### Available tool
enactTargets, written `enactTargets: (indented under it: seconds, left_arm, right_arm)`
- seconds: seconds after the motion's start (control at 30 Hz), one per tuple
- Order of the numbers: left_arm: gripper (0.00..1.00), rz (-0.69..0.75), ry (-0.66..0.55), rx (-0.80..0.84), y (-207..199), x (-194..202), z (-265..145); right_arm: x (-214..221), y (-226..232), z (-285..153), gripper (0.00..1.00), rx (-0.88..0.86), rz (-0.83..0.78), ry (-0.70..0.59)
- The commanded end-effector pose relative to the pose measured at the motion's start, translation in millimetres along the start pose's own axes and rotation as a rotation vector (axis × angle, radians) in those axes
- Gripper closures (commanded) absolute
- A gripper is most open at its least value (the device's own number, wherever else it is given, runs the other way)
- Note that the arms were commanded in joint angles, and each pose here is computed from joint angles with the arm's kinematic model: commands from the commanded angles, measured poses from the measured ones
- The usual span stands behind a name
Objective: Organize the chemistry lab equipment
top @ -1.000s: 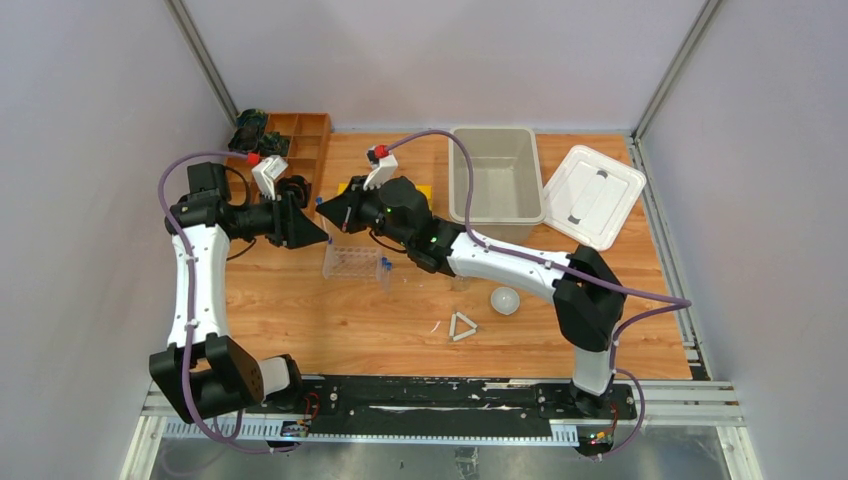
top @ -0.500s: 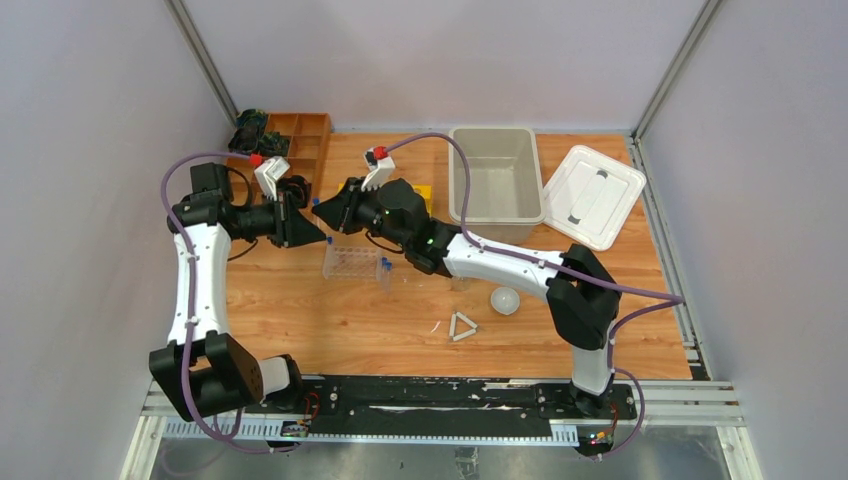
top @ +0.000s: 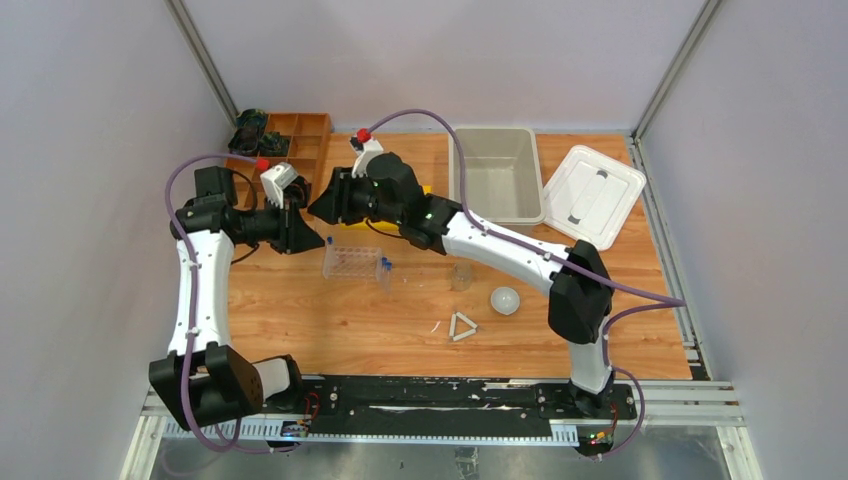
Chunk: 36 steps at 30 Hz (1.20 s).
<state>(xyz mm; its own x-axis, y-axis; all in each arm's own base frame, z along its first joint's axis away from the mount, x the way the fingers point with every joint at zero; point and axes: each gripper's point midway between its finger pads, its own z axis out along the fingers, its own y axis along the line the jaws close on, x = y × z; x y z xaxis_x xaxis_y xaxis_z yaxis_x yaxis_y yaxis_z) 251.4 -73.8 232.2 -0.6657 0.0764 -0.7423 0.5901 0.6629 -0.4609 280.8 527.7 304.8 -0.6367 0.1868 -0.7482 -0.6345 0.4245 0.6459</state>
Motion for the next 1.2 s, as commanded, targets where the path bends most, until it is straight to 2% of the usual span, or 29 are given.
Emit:
enactTargets:
  seconds: [0.0, 0.17, 0.3, 0.37, 0.4, 0.43, 0.47, 0.53, 0.57, 0.73, 0.87, 1.03, 1.17]
  left_arm:
    - [0.99, 0.066, -0.002, -0.016, -3.1, -1.2, -1.5]
    - [0.99, 0.076, 0.007, -0.027, -2.8, 0.6, -1.2]
    - [0.99, 0.075, 0.011, -0.030, -1.9, 1.7, -1.0]
    - [0.92, 0.072, 0.017, -0.035, -0.2, 2.0, -0.4]
    - [0.83, 0.065, 0.021, -0.038, 1.1, 2.5, 0.0]
    - [0.68, 0.058, 0.025, -0.046, 3.2, 2.4, -0.1]
    - [0.51, 0.047, 0.032, -0.053, 5.2, 3.4, 0.2]
    - [0.08, 0.030, 0.043, -0.071, 9.2, 4.1, 0.2]
    - [0.01, 0.023, 0.047, -0.083, 11.1, 3.6, -0.3]
    - [0.00, -0.022, 0.066, -0.166, 26.2, -4.1, -5.3]
    - [0.00, -0.081, 0.053, -0.209, 37.6, -14.2, -11.0]
    - [0.00, -0.195, 0.013, -0.261, 61.7, -22.9, -24.2]
    - [0.00, -0.222, 0.027, -0.317, 78.8, -17.6, -30.7]
  right_arm:
    - [16.9, -5.3, 4.1, 0.58, -0.007, -0.046, 0.139]
    - [19.0, -8.0, 4.1, 0.66, -0.004, -0.068, 0.161]
    - [15.0, -10.7, 1.5, 0.84, 0.003, -0.085, 0.152]
    - [12.3, -12.6, -0.6, 0.94, 0.010, -0.103, 0.144]
    - [10.2, -13.8, -2.1, 0.98, 0.016, -0.116, 0.138]
    - [7.8, -15.7, -4.4, 1.00, 0.025, -0.131, 0.130]
    - [5.8, -20.0, -6.5, 1.00, 0.040, -0.153, 0.123]
    - [1.6, -29.8, -12.6, 1.00, 0.083, -0.190, 0.101]
    - [-0.7, -34.5, -15.8, 1.00, 0.101, -0.212, 0.091]
    - [-0.3, -58.4, -25.3, 1.00, 0.146, -0.330, 0.014]
    - [26.4, -76.1, -20.1, 1.00, 0.123, -0.402, 0.013]
    - [57.8, -71.2, 2.3, 1.00, 0.039, -0.544, 0.017]
    - [74.9, -59.2, 20.6, 1.00, -0.028, -0.637, -0.002]
